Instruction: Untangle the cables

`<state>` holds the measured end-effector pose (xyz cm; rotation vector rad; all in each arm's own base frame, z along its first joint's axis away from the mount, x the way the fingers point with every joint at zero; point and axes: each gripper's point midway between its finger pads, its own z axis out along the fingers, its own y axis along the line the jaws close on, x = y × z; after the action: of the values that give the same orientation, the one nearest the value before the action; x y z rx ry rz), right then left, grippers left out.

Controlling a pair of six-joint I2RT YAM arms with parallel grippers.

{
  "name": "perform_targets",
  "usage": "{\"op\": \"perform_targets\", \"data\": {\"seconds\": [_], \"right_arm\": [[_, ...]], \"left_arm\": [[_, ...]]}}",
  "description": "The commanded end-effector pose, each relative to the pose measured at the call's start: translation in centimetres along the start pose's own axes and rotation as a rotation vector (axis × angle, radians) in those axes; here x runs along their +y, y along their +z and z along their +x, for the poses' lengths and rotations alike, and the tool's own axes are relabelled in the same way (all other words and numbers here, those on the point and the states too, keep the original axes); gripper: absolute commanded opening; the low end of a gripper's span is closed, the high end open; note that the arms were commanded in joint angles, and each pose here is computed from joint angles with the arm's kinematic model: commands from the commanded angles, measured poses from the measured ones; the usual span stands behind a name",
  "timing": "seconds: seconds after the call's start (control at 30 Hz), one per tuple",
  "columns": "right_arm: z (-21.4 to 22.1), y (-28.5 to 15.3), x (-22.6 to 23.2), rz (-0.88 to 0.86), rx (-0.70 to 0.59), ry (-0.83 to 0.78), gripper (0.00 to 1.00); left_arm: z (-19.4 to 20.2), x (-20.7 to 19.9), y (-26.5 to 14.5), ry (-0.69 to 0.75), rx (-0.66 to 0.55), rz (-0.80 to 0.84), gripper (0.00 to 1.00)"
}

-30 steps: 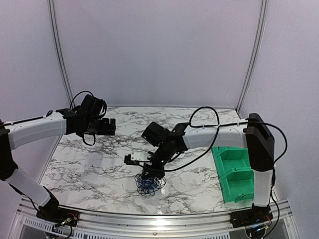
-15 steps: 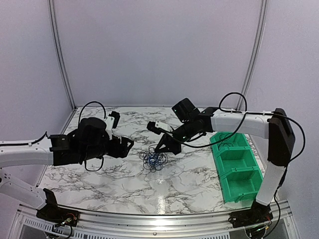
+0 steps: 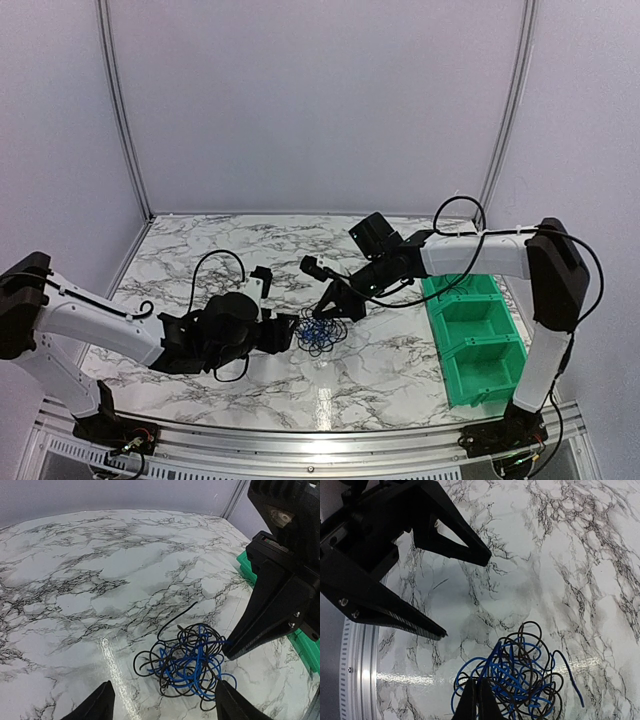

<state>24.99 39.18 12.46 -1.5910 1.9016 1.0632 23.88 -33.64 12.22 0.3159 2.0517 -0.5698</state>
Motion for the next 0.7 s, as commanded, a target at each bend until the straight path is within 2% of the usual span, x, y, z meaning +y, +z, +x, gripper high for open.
{"op": "perform_targets", "data": {"seconds": [0.0,0.17,0.33,0.53,0.67], "right_arm": [[-2.0,-0.6,-0.7,0.020,-0.042,-0.039,0.00],[-2.3,-1.4,-1.2,0.027,-0.060,-0.022,0.00],[-2.3,-1.8,-1.5,0.019,-0.070,-0.007,0.00],[-2.1,-1.8,-1.4,-0.005,-0.076,0.009,0.00],[-1.7,-1.4,-1.4,-0.016,-0.073,0.022,0.00]], "left_arm": [[-2.7,-1.5,1.5,-0.076,-0.130,-0.002,0.69],[-3.4,-2.4,3.2,-0.078,-0.177,-0.008,0.67],[-3.0,-3.5,5.9,-0.067,-0.174,-0.022,0.65],[-1.7,-1.9,8.2,-0.120,-0.198,-0.138,0.57],[-1.2,-1.5,9.2,-0.131,-0.213,-0.171,0.54]]}}
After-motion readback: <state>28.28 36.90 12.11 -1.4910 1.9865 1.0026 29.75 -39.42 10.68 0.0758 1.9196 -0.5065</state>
